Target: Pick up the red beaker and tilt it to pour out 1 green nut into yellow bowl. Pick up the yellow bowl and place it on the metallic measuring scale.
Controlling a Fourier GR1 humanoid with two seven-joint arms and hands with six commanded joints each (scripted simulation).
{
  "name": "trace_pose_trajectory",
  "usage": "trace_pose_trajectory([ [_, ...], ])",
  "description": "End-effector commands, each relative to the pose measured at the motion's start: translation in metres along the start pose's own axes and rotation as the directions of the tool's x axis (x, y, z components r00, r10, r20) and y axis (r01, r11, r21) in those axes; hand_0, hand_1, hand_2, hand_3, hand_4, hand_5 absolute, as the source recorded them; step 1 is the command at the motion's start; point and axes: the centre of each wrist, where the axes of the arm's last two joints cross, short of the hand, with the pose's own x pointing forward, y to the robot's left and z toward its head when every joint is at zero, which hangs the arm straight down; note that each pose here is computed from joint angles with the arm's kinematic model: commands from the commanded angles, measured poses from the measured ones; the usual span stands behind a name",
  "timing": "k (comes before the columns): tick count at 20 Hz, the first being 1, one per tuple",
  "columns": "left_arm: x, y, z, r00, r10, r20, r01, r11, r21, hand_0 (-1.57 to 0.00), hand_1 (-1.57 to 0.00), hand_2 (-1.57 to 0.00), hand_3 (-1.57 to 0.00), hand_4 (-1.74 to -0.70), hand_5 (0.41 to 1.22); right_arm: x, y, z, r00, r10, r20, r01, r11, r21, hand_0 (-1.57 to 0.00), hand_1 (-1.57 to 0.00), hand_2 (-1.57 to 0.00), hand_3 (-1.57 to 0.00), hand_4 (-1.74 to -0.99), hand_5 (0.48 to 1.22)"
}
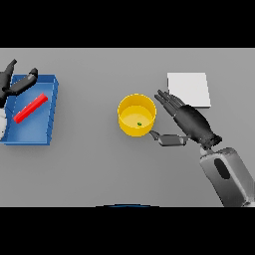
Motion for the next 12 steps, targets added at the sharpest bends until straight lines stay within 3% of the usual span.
trace_pose_trajectory([
  [1, -0.003, -0.002, 0.0, 1.0, 0.004, -0.002, -0.004, 1.0, -0.008, 0.0, 0.0, 0.0, 0.0, -0.81, 0.688, 0.001, -0.001, -0.004, 0.998, 0.056, 0.028, -0.058, 0.997, 0.049, 0.0, 0.0, 0.0, 0.0, -1.15, 0.63],
  [6, -0.007, 0.004, 0.003, 1.0, 0.012, -0.003, -0.012, 1.0, -0.012, 0.0, 0.0, 0.0, 0.0, -0.81, 0.689, 0.011, -0.006, -0.032, 0.951, 0.261, 0.165, -0.292, 0.933, 0.208, 0.0, 0.0, 0.0, 0.0, -1.164, 0.641],
  [12, -0.004, 0.008, 0.0, 1.0, 0.004, -0.005, -0.004, 1.0, -0.011, 0.0, 0.0, 0.0, 0.0, -0.81, 0.696, 0.015, 0.006, -0.064, 0.907, 0.325, 0.267, -0.405, 0.849, 0.341, 0.0, 0.0, 0.0, 0.0, -1.157, 0.644],
])
